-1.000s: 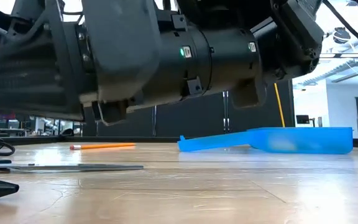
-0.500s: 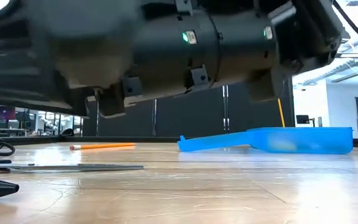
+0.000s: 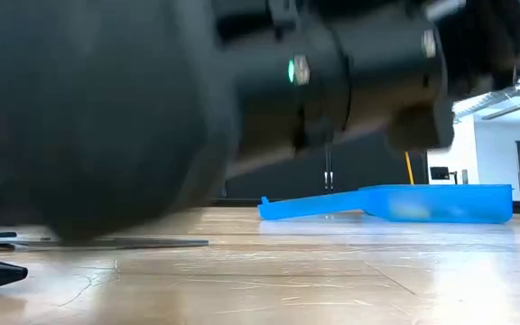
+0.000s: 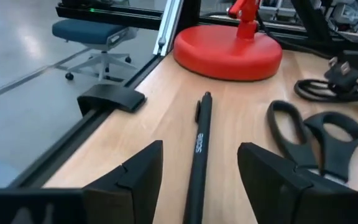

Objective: Pick & place school supplies into a supply box
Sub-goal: Put the black pen into the blue supply box

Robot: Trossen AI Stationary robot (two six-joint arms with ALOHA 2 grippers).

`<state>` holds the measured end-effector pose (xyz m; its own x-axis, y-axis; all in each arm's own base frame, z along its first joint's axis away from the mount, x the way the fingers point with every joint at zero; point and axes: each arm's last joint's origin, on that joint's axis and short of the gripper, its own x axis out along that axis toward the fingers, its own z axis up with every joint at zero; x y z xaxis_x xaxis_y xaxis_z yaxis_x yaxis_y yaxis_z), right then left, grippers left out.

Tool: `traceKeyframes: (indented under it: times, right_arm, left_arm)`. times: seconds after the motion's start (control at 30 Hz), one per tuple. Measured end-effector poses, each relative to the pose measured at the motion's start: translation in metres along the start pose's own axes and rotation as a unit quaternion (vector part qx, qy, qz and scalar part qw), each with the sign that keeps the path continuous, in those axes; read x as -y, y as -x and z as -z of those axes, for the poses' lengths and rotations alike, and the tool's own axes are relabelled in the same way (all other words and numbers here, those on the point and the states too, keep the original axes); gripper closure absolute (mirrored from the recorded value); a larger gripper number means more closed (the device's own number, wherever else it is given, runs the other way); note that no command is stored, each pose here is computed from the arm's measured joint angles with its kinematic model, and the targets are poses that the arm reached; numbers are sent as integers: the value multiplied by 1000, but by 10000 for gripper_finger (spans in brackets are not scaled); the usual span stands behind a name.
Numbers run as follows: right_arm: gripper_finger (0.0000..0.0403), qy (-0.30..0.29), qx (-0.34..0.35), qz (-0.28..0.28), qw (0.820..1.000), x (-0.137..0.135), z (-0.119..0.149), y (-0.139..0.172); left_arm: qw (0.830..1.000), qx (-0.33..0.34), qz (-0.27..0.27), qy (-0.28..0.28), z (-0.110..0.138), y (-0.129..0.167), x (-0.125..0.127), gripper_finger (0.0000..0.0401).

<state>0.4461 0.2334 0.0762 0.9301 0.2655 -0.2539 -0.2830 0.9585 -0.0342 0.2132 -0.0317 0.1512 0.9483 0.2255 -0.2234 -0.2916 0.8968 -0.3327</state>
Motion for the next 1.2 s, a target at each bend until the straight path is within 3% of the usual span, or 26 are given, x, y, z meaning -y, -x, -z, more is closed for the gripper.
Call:
traceKeyframes:
  times: [0.17, 0.87, 1.2]
  right_arm:
    - [210, 5, 5, -3, 1000, -5, 16, -13]
    - [212, -21, -27, -6, 999, 4, 17, -22]
    - [277, -23, -32, -17, 999, 6, 18, -23]
  left_arm:
    - [1000, -1, -1, -2, 0, 0, 0, 297]
    - [1000, -12, -8, -7, 3, 0, -1, 297]
    - [1000, -10, -11, -13, 2, 0, -2, 297]
